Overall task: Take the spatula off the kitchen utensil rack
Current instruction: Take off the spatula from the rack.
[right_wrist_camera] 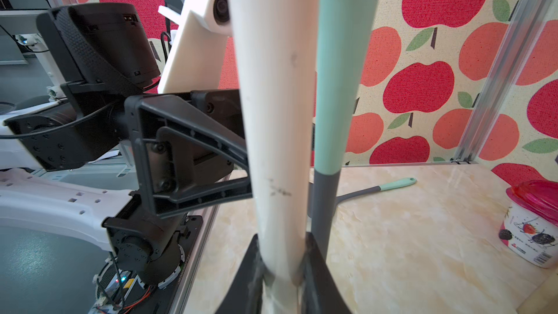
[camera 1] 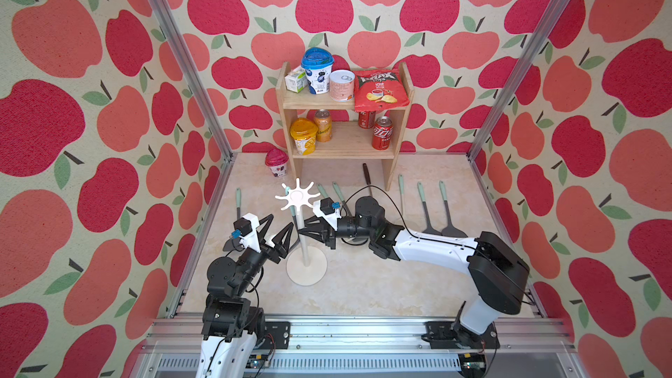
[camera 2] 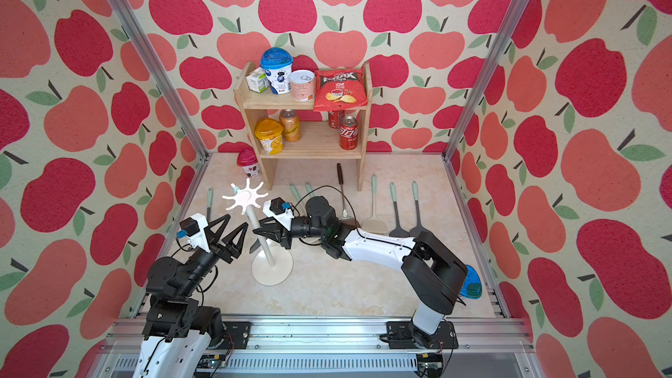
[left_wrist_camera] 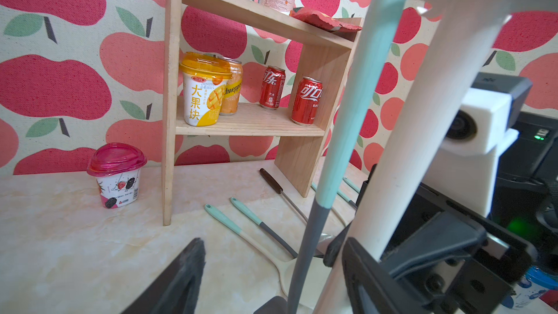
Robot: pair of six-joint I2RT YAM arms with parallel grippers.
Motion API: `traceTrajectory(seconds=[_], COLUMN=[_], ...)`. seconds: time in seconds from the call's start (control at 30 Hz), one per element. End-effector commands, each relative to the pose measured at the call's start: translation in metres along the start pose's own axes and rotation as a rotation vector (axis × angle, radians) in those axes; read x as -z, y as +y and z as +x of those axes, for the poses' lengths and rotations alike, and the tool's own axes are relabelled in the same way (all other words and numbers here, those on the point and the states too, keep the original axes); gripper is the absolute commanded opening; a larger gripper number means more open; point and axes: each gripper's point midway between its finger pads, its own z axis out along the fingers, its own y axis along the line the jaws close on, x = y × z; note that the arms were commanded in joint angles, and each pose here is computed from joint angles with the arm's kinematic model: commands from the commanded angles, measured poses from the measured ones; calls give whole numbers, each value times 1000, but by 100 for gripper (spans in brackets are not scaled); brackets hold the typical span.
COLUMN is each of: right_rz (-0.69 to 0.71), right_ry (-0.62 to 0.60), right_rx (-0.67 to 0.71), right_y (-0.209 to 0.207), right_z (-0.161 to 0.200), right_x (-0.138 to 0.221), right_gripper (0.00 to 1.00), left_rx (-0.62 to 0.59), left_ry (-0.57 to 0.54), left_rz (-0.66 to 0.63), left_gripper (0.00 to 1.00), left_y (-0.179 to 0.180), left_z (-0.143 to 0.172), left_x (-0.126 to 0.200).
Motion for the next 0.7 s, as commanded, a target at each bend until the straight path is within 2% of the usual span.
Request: traceTrajectory(seconds=[0.0, 0.27, 0.67], right_rz=[-46, -65, -75], right_ry=[-38, -28, -20], right_rx=[-42, -58, -91], right_y=[13, 15, 11], right_z=[-19, -13, -4], right_x=[5, 4, 2], right_gripper=[0, 0, 0], left_rx=[-35, -24, -30], left_ry=[-11, -12, -4], left_rz=[43, 24, 114], left_gripper=[75, 73, 71], left_y=[-7, -2, -18], left_z=[-2, -2, -1], left_x=[-2, -7, -16])
